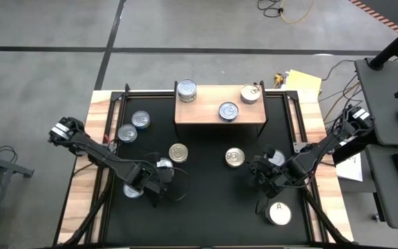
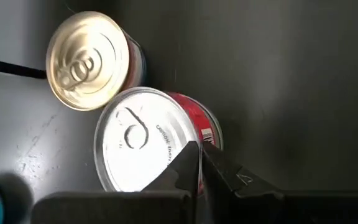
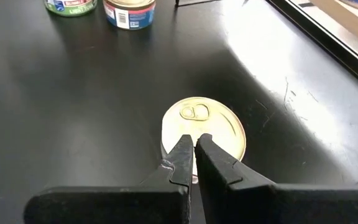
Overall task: Stack canned seafood by type on shelf
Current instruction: Put the red tuna can on the shelf
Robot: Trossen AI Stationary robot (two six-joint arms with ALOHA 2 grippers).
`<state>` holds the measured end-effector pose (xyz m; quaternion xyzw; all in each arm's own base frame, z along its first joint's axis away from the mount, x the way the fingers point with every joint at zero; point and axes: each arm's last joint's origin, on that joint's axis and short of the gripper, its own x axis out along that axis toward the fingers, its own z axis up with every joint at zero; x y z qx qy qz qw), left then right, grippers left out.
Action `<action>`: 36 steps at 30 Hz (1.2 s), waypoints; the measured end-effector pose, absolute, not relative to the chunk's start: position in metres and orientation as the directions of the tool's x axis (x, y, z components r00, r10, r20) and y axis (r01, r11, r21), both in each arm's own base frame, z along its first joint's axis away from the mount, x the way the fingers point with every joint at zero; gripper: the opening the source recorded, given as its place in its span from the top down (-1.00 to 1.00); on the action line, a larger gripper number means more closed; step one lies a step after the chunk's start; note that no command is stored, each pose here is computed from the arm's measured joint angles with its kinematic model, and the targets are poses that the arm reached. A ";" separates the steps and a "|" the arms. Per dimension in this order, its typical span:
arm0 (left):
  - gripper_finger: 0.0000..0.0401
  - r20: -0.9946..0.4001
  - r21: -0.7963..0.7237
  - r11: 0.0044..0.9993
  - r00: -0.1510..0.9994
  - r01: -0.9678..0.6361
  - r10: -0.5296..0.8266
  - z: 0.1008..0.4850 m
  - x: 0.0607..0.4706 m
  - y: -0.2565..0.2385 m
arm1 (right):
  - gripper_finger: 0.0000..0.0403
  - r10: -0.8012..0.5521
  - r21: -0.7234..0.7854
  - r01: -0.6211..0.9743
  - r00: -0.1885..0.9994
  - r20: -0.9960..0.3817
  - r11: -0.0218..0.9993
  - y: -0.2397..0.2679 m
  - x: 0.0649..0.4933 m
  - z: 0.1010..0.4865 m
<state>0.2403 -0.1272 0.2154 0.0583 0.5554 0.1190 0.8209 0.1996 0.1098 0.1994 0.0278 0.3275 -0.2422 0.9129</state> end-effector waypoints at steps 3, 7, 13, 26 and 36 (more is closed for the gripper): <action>1.00 -0.886 0.213 0.969 0.394 -0.126 0.246 0.220 0.240 -0.129 | 0.95 -0.425 -0.108 0.463 0.666 -0.613 0.880 0.109 0.199 0.197; 1.00 -0.870 0.198 0.976 0.443 -0.093 0.218 0.224 0.243 -0.132 | 0.95 -0.420 -0.100 0.461 0.673 -0.608 0.882 0.110 0.199 0.197; 1.00 -0.891 0.232 0.967 0.377 -0.101 0.253 0.222 0.236 -0.129 | 0.95 -0.400 -0.070 0.449 0.701 -0.590 0.891 0.112 0.203 0.199; 1.00 -0.888 0.325 0.936 0.297 -0.132 0.351 0.213 0.216 -0.127 | 0.95 -0.101 0.059 0.134 0.918 -0.383 0.989 0.112 0.252 0.226; 1.00 -0.840 0.307 0.925 0.393 -0.224 0.374 0.222 0.196 -0.122 | 0.95 0.005 0.098 0.030 0.938 -0.346 0.995 0.098 0.312 0.205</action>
